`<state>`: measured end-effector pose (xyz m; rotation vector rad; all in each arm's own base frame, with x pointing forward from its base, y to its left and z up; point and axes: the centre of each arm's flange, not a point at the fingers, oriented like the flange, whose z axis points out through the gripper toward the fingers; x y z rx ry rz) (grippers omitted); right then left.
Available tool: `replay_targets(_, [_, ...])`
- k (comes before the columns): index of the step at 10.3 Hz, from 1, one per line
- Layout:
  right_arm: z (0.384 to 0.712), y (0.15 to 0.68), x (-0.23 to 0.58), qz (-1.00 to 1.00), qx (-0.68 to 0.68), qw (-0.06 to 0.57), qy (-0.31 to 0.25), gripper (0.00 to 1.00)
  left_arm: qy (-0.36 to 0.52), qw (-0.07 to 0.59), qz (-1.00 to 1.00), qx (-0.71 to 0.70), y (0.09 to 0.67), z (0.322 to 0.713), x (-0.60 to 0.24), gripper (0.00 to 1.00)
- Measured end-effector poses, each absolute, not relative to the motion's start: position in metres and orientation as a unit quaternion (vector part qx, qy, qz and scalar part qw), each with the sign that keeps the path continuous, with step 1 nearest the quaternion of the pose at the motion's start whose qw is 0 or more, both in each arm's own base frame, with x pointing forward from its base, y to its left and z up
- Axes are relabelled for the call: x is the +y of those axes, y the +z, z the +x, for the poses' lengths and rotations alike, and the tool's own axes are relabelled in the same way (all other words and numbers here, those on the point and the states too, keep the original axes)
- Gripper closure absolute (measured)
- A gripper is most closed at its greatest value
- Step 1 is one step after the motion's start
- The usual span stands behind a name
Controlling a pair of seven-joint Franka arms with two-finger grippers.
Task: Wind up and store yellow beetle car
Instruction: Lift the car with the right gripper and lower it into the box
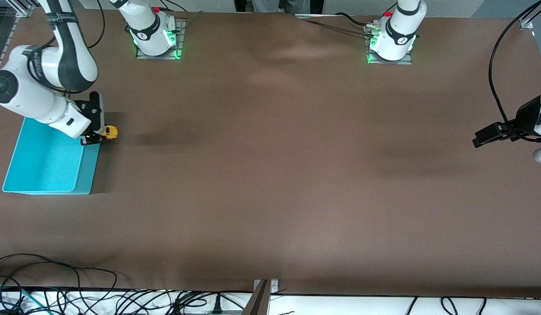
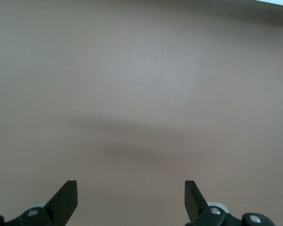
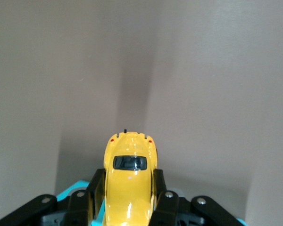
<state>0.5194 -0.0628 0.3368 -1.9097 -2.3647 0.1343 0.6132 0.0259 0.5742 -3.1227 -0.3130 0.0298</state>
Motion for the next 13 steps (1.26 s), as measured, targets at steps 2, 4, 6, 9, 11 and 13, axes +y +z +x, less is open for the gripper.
replay_targets(2, [0.514, 0.346, -0.108, -0.585, -0.807, 0.065, 0.042, 0.55, 0.009, 0.002, -0.995, -0.101, 0.574, 0.613, 0.027, 0.00])
replay_targets(4, [0.504, 0.349, -0.151, -0.534, -0.842, 0.071, 0.030, 0.55, 0.009, 0.002, -0.995, -0.101, 0.574, 0.613, 0.028, 0.00])
replay_targets(6, [0.493, 0.345, -0.186, -0.485, -0.871, 0.082, 0.020, 0.55, 0.010, 0.002, -0.995, -0.101, 0.574, 0.613, 0.028, 0.00])
replay_targets(9, [0.489, 0.331, -0.229, -0.427, -0.900, 0.089, 0.022, 0.55, 0.010, 0.002, -0.994, -0.105, 0.573, 0.613, 0.033, 0.00])
replay_targets(11, [0.484, 0.314, -0.253, -0.404, -0.910, 0.091, 0.032, 0.55, 0.013, 0.002, -0.994, -0.106, 0.570, 0.614, 0.034, 0.00])
replay_targets(13, [0.483, 0.288, -0.269, -0.393, -0.913, 0.097, 0.040, 0.55, 0.014, 0.002, -0.994, -0.105, 0.568, 0.615, 0.034, 0.00])
